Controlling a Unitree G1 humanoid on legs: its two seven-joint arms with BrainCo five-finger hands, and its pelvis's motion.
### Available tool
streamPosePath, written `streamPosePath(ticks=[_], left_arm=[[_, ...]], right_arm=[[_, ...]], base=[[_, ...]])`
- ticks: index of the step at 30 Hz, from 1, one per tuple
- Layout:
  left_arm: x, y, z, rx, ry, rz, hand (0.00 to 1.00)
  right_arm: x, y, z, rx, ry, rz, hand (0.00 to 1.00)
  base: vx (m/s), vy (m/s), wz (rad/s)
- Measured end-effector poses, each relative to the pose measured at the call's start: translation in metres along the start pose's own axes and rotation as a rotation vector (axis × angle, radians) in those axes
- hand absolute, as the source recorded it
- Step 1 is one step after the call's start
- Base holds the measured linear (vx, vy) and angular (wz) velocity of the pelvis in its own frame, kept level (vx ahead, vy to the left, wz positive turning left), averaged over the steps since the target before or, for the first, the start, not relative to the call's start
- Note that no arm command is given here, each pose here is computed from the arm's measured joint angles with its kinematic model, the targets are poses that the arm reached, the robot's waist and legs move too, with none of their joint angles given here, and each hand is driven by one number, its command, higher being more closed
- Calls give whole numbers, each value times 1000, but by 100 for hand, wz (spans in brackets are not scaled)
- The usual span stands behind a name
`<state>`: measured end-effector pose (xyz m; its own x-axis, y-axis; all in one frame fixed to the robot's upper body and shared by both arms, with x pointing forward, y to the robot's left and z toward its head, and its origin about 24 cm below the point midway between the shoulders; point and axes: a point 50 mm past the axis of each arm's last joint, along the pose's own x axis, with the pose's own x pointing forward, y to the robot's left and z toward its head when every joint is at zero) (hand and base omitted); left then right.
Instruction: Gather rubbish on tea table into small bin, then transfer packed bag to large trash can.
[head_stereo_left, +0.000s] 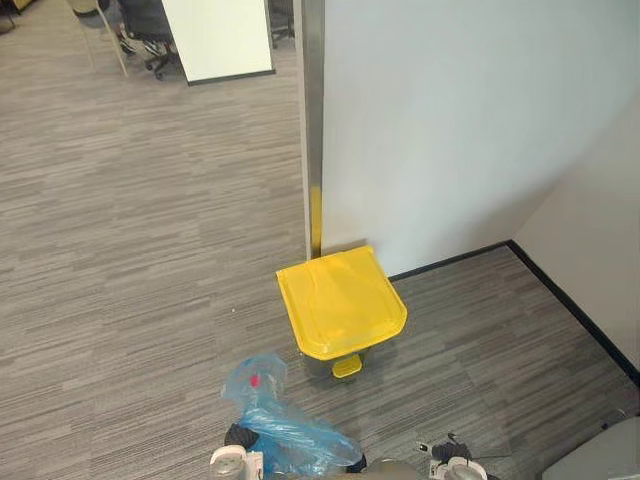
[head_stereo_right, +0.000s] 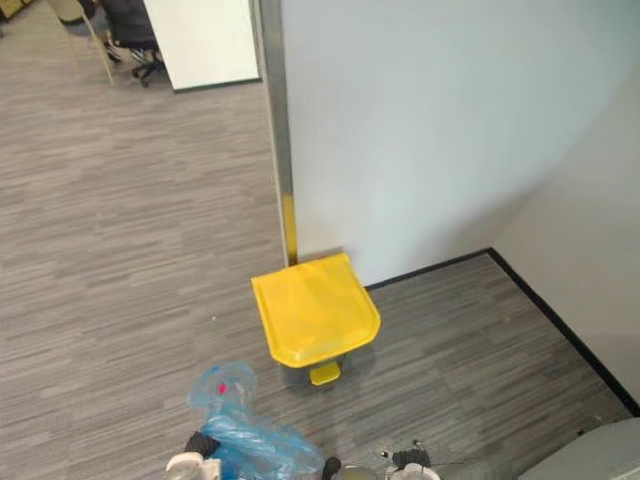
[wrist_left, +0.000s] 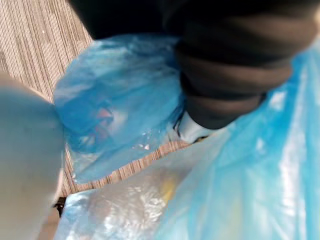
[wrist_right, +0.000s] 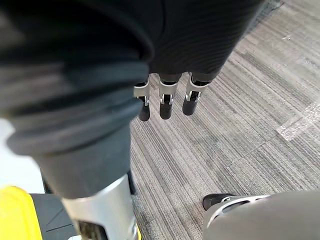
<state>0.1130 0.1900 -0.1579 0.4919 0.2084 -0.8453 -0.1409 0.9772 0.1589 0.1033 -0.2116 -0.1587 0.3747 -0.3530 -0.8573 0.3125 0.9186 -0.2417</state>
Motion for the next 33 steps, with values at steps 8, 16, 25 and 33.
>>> streamPosePath(ticks=[8, 16, 25, 33], left_arm=[[0, 5, -3, 16, 6, 10, 100], [0, 9, 0, 31, -5, 17, 100], [4, 3, 17, 28, -48, 8, 100], [5, -8, 37, -9, -123, -2, 100]], right_arm=[[1, 2, 0, -7, 17, 9, 0], [3, 5, 12, -16, -13, 16, 0], [1, 14, 45, -35, -145, 36, 0], [2, 15, 57, -61, -171, 13, 0]], base=[[79, 65, -11], [3, 73, -32], [-69, 113, -22], [149, -102, 43]])
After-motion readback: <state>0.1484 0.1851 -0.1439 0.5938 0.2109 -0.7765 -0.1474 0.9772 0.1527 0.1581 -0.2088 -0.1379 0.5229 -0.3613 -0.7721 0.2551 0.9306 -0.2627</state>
